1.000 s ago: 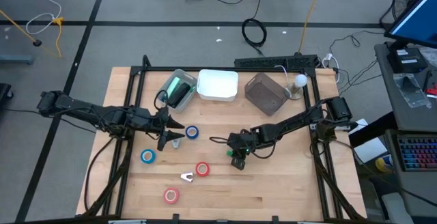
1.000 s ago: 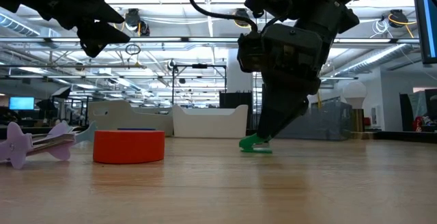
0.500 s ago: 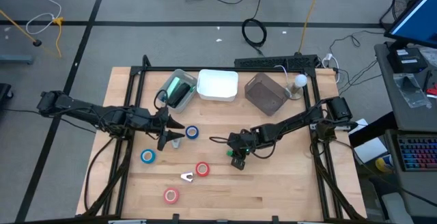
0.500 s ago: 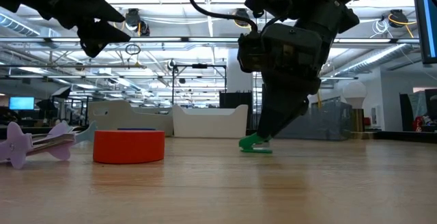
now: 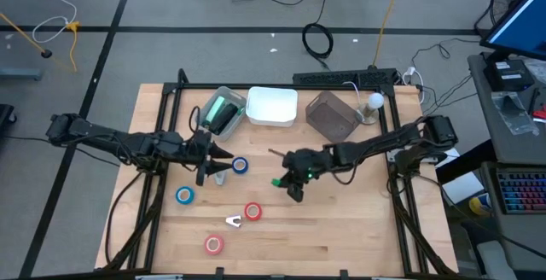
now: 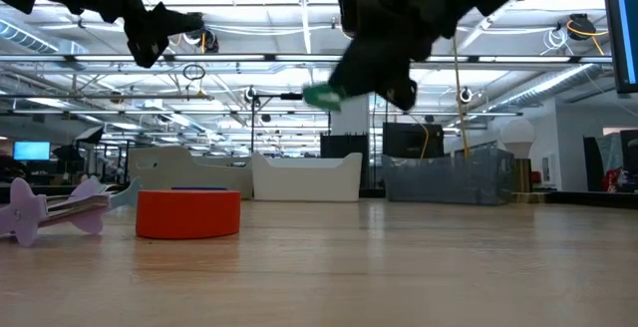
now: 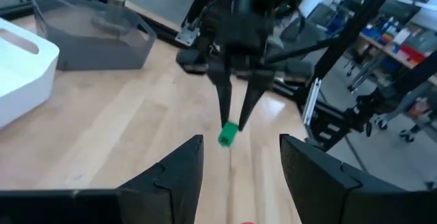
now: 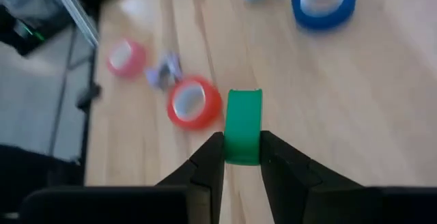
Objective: Pick and place Stapler, Stapler remover, tape
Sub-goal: Put the green stapler into the gray bin
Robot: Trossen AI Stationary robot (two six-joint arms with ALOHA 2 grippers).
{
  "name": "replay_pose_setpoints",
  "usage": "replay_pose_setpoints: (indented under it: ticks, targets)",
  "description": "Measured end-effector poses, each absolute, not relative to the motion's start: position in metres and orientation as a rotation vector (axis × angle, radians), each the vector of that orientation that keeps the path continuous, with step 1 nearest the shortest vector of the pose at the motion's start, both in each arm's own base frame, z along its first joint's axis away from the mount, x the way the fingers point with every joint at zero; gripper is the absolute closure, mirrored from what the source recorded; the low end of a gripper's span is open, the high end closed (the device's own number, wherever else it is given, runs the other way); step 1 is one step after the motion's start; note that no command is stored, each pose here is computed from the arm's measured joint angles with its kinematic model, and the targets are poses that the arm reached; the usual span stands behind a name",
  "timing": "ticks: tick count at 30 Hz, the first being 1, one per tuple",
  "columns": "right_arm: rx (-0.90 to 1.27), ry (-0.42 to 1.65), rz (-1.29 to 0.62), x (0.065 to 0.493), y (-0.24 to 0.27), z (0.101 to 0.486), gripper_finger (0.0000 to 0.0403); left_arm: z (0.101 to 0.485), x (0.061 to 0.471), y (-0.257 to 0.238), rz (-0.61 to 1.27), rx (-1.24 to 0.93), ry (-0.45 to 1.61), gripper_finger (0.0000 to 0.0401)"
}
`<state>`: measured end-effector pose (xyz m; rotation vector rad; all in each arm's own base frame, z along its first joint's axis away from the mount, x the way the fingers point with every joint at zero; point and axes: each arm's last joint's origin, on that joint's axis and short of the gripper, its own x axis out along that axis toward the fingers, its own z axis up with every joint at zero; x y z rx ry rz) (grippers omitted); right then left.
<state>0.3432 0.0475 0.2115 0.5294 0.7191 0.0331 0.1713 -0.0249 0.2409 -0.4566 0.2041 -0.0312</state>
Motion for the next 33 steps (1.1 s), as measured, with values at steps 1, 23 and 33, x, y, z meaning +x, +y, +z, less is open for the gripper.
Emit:
replay_pose_setpoints:
  ticks: [1,23,33]
  targets:
    - [0.526,0.689,0.037,0.343,0.045,0.217,0.0329,0.241,0.171,-0.025,-0.031,-0.467,0.2,0.0203]
    - [0.462,0.461,0.21,0.342,0.023,0.256,0.0327,0.222,0.226,-0.033,-0.027,-0.485,0.132,0.0203]
    - [0.455,0.471,0.264,0.342,0.024,0.256,0.0327,0.228,0.267,-0.041,-0.075,-0.38,0.196,0.0203]
